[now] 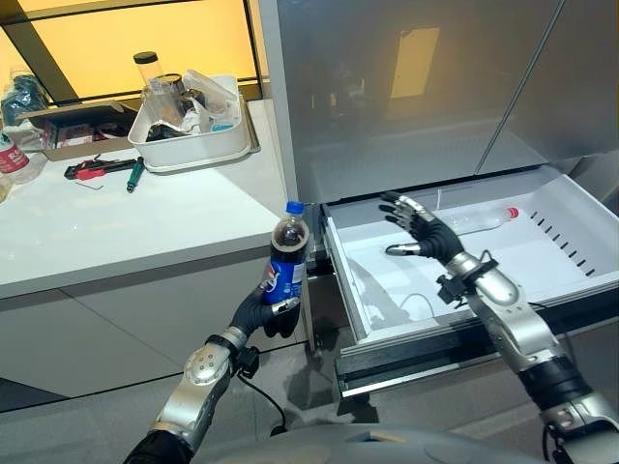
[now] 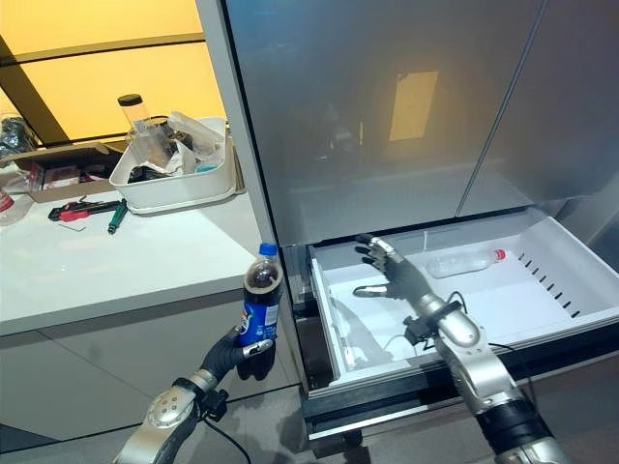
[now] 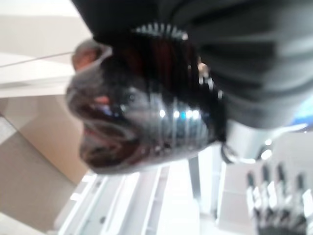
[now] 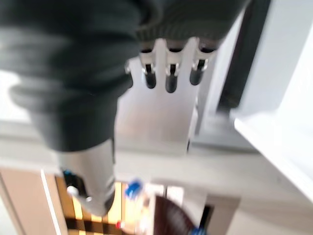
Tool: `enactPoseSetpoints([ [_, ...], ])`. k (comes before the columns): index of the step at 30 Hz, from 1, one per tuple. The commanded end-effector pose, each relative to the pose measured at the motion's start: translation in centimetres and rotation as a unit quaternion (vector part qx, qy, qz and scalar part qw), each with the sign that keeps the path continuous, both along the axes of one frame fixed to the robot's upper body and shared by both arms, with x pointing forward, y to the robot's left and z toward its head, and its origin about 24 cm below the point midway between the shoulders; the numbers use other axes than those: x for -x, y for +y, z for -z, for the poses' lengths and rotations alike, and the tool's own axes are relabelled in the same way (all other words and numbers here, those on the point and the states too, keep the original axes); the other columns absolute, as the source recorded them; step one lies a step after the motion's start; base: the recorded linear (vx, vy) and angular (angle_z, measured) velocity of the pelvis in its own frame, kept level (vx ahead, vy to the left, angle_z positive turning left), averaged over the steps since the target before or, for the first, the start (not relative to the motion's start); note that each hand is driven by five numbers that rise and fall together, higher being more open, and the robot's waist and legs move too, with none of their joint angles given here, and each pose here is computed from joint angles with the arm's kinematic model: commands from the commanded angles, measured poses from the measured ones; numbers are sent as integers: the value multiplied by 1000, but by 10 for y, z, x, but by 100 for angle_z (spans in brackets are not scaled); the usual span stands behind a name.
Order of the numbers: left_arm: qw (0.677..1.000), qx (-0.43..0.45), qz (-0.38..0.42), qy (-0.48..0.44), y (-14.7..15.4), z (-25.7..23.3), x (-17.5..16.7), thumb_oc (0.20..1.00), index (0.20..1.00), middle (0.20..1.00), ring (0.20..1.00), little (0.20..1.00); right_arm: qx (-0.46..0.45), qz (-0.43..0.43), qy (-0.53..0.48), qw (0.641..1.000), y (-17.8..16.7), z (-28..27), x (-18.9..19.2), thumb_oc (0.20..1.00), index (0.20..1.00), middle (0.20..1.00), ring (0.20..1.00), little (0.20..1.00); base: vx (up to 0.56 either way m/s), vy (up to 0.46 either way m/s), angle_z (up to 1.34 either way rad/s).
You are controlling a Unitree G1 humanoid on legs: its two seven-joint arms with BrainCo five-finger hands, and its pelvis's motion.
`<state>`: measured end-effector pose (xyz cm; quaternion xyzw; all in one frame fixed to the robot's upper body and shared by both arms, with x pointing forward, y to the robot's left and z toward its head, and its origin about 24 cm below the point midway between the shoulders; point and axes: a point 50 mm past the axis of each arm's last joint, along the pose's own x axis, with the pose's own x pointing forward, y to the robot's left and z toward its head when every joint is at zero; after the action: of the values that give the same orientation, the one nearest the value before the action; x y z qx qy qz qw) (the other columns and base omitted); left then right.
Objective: Take the drinks into the refrigerator
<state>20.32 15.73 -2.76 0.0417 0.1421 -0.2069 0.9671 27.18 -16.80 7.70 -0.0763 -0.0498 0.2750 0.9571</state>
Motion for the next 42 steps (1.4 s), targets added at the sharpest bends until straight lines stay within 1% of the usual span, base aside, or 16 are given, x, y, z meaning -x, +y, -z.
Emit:
enactPoseSetpoints([
  [1,984,30,21,-172,-16,-59,-46,200,200,200,200,200,-6,-13,-65,998,12,-26,-18,1000,1000,1000,1000,1000,0,0,0],
  [4,983,21,29,-181,-23,-61,-50,200,200,200,200,200,-24,-33,-66,997,30,-28,-22,1000,1000,1000,1000,1000,-5,-2,2],
  [5,983,20,29,-182,-23,-61,-50,200,200,200,200,200,-24,-33,-66,997,30,-28,-22,1000,1000,1000,1000,1000,-5,-10,4],
  [7,981,8,32,-192,-31,-63,-55,200,200,200,200,200,-53,-57,-48,996,49,-25,-25,1000,1000,1000,1000,1000,0,0,0],
  [10,979,2,32,-201,-35,-65,-58,200,200,200,200,200,-64,-62,-41,995,57,-24,-27,1000,1000,1000,1000,1000,0,0,0],
  [11,977,-1,32,-213,-40,-69,-62,200,200,200,200,200,-74,-75,-35,994,69,-24,-28,1000,1000,1000,1000,1000,0,0,0],
  [12,977,-1,32,-213,-40,-69,-62,200,200,200,200,200,-74,-75,-35,994,69,-24,-28,1000,1000,1000,1000,1000,0,0,0],
  [13,975,0,22,-223,-43,-73,-66,200,200,200,200,200,-91,-86,-31,992,79,-25,-28,1000,1000,1000,1000,1000,0,0,0],
  [17,969,-3,6,-246,-47,-81,-71,200,200,200,200,200,-110,-122,-46,985,96,-37,-23,1000,1000,1000,1000,1000,0,0,0],
  [23,963,-9,-7,-271,-50,-90,-76,200,200,200,200,200,-131,-133,-42,982,107,-41,-22,1000,1000,1000,1000,1000,0,0,0],
  [25,961,-10,-10,-276,-50,-92,-77,200,200,200,200,200,-134,-129,-36,982,108,-39,-22,1000,1000,1000,1000,1000,0,0,0],
  [26,956,-18,-17,-292,-48,-97,-79,200,200,200,200,200,-141,-110,-18,984,109,-33,-26,1000,1000,1000,1000,1000,0,0,0],
  [28,951,-28,-24,-308,-46,-104,-82,200,200,200,200,200,-136,-102,-11,985,111,-31,-28,1000,1000,1000,1000,1000,0,0,0],
  [33,935,-60,-14,-350,-47,-120,-87,200,200,200,200,200,-147,-132,8,980,127,-35,-28,1000,1000,1000,1000,1000,0,0,0],
  [37,919,-81,-15,-385,-48,-132,-88,200,200,200,200,200,-189,-143,57,970,143,-30,-29,1000,1000,1000,1000,1000,0,0,0],
  [42,899,-119,5,-422,-51,-144,-91,200,200,200,200,200,-185,-165,43,968,152,-45,-32,1000,1000,1000,1000,1000,0,0,0],
])
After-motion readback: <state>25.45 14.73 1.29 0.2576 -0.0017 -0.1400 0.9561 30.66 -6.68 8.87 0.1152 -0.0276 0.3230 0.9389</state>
